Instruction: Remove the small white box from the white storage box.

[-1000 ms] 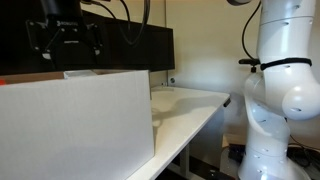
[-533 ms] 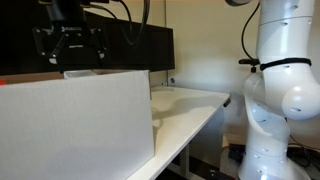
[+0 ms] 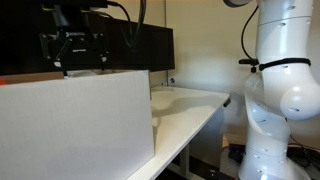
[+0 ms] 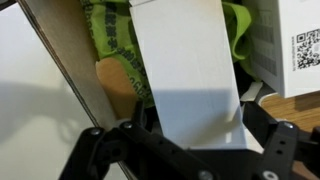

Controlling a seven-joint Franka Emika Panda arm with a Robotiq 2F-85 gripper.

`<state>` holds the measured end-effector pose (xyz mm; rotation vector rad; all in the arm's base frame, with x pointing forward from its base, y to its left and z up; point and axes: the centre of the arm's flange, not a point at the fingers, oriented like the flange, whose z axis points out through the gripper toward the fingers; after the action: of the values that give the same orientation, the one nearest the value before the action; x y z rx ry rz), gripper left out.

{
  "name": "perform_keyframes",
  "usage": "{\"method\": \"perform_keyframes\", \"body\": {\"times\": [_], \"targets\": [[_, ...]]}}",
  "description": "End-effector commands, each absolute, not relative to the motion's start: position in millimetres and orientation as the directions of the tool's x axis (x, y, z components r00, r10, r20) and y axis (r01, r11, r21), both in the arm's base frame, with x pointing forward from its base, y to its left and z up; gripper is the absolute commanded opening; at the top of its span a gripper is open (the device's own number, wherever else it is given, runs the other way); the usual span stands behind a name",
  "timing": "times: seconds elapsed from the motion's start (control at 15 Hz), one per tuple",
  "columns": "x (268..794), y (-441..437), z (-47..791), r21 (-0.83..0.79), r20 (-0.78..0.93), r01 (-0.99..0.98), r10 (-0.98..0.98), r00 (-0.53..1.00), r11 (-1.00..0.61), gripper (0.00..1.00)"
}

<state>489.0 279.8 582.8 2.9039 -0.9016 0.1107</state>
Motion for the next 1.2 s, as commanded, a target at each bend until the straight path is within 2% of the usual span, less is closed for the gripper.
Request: {"method": "perform_keyframes", "body": {"times": [0.0, 1.13], "targets": [[494.6, 273.7, 571.0, 0.068, 0.054, -0.576, -0.574, 0.817, -0.815, 1.0], [493.7, 273.6, 585.2, 0.045, 0.082, -0.55, -0.545, 0.834, -0.834, 1.0]]}}
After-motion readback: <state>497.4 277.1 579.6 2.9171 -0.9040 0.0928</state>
